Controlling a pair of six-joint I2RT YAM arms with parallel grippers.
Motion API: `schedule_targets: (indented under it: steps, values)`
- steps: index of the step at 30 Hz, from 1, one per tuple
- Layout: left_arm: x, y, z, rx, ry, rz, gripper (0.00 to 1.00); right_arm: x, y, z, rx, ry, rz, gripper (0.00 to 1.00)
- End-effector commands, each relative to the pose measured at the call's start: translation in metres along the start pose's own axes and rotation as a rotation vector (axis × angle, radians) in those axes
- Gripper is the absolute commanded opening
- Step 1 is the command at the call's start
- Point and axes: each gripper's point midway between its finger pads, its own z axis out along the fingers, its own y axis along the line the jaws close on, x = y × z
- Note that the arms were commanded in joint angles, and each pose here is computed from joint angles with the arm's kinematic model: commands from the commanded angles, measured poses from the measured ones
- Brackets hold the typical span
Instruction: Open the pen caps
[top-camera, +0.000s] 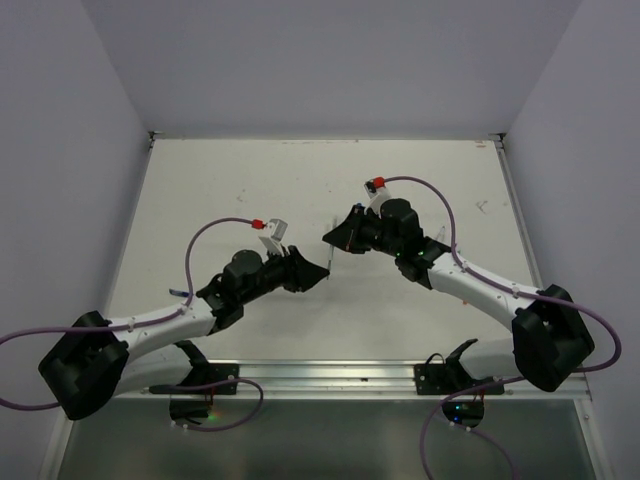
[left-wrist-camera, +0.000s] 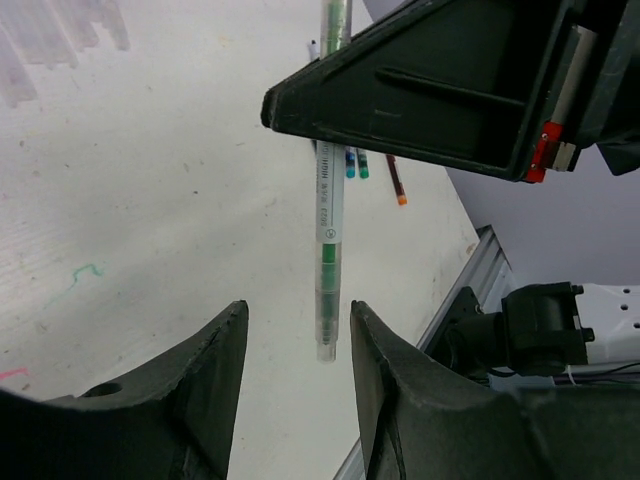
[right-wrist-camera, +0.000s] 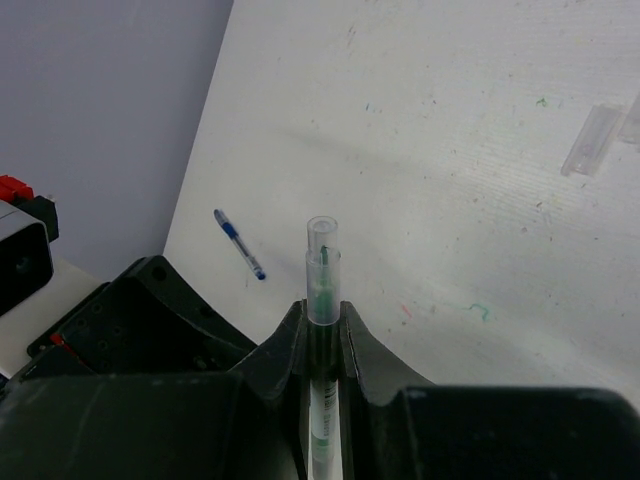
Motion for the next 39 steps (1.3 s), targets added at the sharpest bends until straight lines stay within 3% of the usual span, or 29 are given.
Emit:
schedule_targets:
  steps: [1, 14, 17, 18, 20, 25, 31, 39]
  values:
    - [-0.004, -0.019, 0.002, 0.091, -0.023, 0.013, 0.47, -0.025, 0.022, -0.006, -0.044, -0.078, -0.014, 0.0]
    - [0.003, -0.022, 0.011, 0.095, 0.002, 0.005, 0.41, -0.028, 0.035, -0.011, -0.092, -0.089, 0.011, 0.0]
    - [0.002, -0.026, 0.014, 0.105, 0.009, 0.011, 0.26, -0.027, 0.033, -0.011, -0.093, -0.086, 0.018, 0.0]
    - [0.001, -0.027, 0.015, 0.107, 0.009, 0.011, 0.12, -0.027, 0.034, -0.011, -0.094, -0.085, 0.016, 0.0]
    - [0.003, -0.027, 0.016, 0.107, 0.015, 0.008, 0.0, -0.028, 0.034, -0.011, -0.092, -0.091, 0.014, 0.0]
    - [0.012, -0.014, 0.017, 0.058, 0.036, -0.008, 0.0, -0.048, 0.019, -0.018, -0.012, -0.196, 0.004, 0.0]
    - [0.029, -0.004, 0.012, 0.023, 0.08, 0.004, 0.0, -0.121, -0.021, -0.035, 0.099, -0.367, 0.054, 0.0]
    - [0.036, 0.015, 0.007, -0.065, 0.085, 0.021, 0.0, -0.184, -0.039, -0.052, 0.114, -0.437, 0.058, 0.0]
